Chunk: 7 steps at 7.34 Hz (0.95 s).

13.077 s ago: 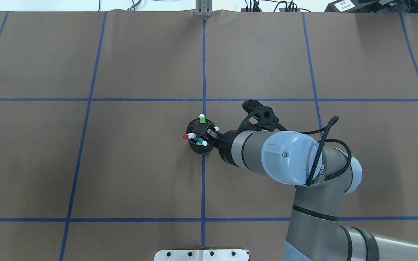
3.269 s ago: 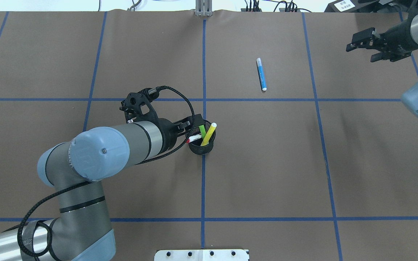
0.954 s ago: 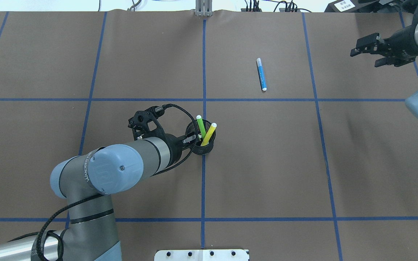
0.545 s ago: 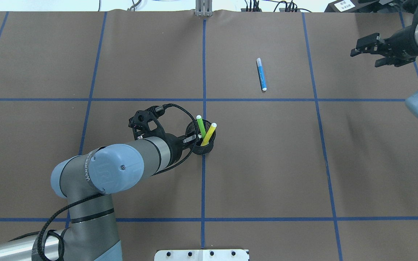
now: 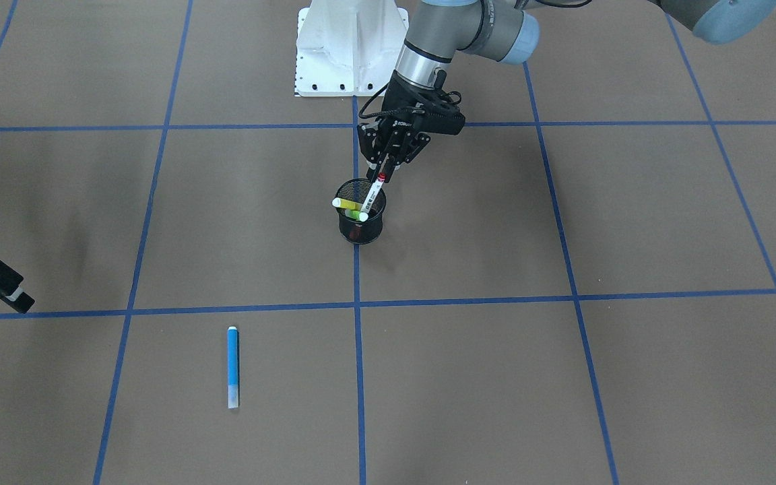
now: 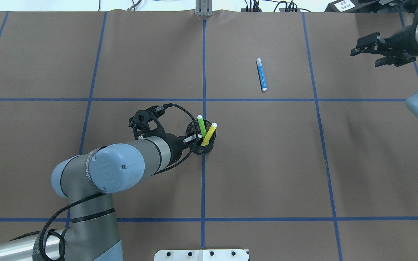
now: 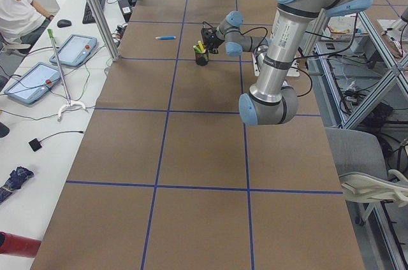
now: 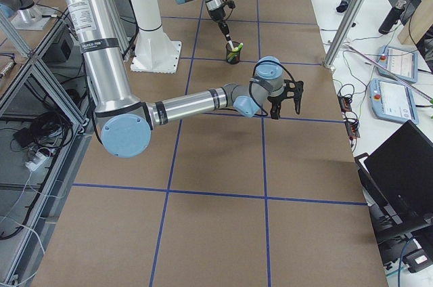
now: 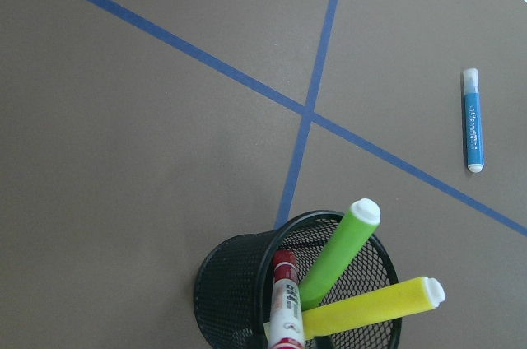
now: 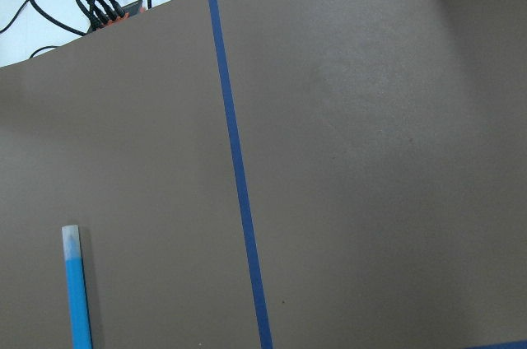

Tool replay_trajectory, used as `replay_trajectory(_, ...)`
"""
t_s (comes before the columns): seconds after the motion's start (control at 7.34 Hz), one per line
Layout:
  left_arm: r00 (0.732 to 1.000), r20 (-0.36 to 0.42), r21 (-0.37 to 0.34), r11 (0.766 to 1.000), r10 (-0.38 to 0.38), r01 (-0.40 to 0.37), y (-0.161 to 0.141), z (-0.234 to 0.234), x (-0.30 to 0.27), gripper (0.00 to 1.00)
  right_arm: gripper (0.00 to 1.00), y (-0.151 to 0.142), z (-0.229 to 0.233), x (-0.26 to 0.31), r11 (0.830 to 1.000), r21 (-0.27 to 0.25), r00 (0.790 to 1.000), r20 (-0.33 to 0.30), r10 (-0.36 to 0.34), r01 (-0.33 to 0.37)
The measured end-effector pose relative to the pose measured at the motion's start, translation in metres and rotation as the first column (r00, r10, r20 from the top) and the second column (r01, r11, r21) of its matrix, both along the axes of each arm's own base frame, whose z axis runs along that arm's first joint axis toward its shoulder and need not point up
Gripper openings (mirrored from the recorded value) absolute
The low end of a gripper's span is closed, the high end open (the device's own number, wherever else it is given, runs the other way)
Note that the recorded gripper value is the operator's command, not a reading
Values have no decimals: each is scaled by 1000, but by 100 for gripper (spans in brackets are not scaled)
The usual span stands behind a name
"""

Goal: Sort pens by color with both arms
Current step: 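Lower the left gripper and grasp the red-capped white marker, then lift the red-capped marker out and carry it beside the blue marker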

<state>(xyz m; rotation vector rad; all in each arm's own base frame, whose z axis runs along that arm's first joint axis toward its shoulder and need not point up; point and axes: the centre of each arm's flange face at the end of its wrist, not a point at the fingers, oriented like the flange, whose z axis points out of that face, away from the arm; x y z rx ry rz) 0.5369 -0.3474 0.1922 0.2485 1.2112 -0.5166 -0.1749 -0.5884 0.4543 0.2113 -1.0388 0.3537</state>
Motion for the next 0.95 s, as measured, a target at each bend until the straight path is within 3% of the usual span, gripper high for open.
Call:
replay_trajectory(0.41,999,-31,10,1000,-12,13,-1,-23,-20,0,100,0,-2,1,1000,3,1000,2,1,-1)
replay_trajectory(0.95,998,1,-1,998,-64,64,-2,-66,-97,0,100,1,-7,3,1000,10,1000,7,2,-2)
